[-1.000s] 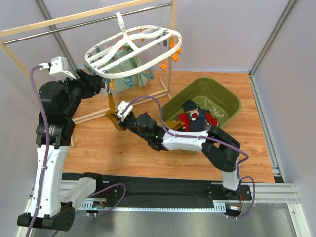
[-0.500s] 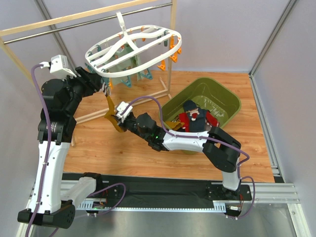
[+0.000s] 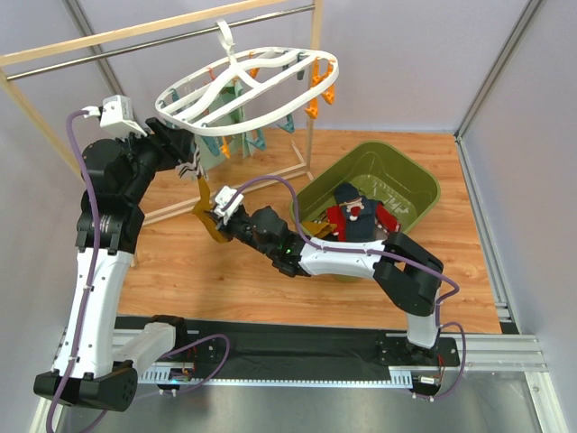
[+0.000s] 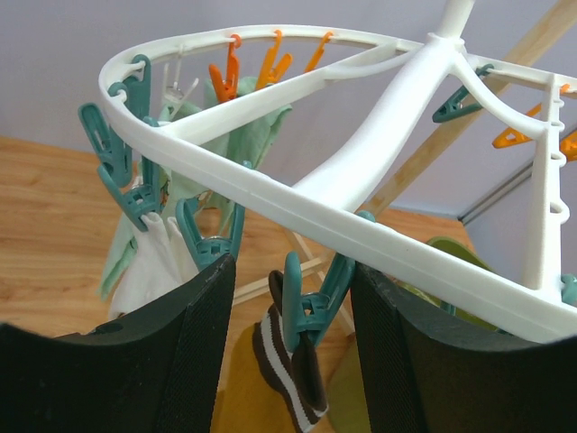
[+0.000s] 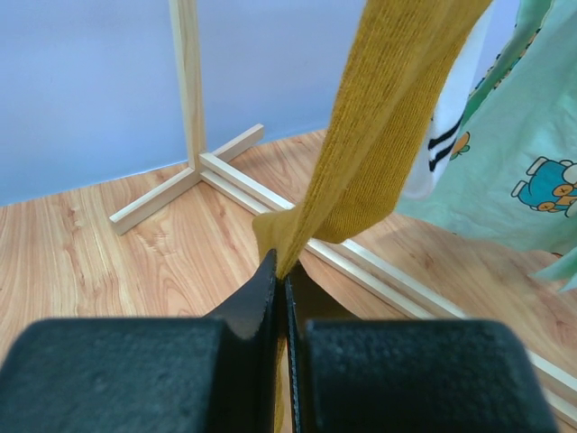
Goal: Remove the socks clipped to the hanger
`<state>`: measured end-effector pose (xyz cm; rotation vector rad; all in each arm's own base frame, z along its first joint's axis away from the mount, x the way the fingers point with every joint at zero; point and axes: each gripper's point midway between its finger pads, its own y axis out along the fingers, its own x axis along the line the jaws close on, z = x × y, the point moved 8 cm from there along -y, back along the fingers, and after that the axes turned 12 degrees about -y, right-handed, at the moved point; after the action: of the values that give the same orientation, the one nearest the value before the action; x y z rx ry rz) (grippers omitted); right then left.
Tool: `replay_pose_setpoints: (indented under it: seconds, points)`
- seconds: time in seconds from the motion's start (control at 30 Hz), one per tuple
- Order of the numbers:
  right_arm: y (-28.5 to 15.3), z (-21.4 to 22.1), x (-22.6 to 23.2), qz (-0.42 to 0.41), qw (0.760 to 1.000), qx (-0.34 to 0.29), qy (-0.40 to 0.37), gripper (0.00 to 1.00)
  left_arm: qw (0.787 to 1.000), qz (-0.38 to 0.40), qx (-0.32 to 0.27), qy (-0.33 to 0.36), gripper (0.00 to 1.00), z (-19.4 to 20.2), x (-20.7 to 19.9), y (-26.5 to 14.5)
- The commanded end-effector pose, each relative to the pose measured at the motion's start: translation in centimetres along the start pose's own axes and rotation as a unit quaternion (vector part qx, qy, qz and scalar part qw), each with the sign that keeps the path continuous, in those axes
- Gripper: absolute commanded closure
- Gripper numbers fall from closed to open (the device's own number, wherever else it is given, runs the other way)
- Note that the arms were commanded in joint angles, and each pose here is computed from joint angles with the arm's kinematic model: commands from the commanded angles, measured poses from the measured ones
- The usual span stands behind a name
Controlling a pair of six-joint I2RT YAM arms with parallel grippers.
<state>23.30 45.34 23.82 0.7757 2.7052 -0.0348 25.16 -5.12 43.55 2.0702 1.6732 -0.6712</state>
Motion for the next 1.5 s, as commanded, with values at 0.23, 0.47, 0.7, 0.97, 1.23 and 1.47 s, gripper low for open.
replay_pose_setpoints:
  seconds: [0.23,0.47,0.7,0.97,1.23,1.47]
  points:
    - [-0.8,-2.4,-0.7,0.012,0.999,-0.033,0.003,1.0,0.999,0.047,-0.025,0.001,0.74,-1.1,-1.3,0.8]
    - [-0.9,-2.2,-0.7,0.015,0.999,-0.033,0.006,1.0,0.999,0.044,-0.012,-0.005,1.0,-0.9,-1.3,1.0]
    - [-2.3,-3.5,-1.6,0.037,0.999,-0.027,0.022,1.0,0.999,0.047,-0.012,-0.008,0.85,-0.8,-1.4,0.6]
    - [-11.2,-8.5,-7.2,0.123,0.989,0.058,0.054,1.0,0.993,0.113,0.015,0.001,0.85,-0.4,-2.7,0.0]
    - [-21.0,-5.5,-12.5,0.249,0.947,0.18,0.09,1.0,0.989,0.144,0.015,0.011,0.63,-0.3,-3.3,-1.3]
    - [-24.8,1.8,-16.2,0.343,0.904,0.23,0.113,0.79,0.974,0.224,0.046,0.006,0.52,0.6,-5.0,-2.6]
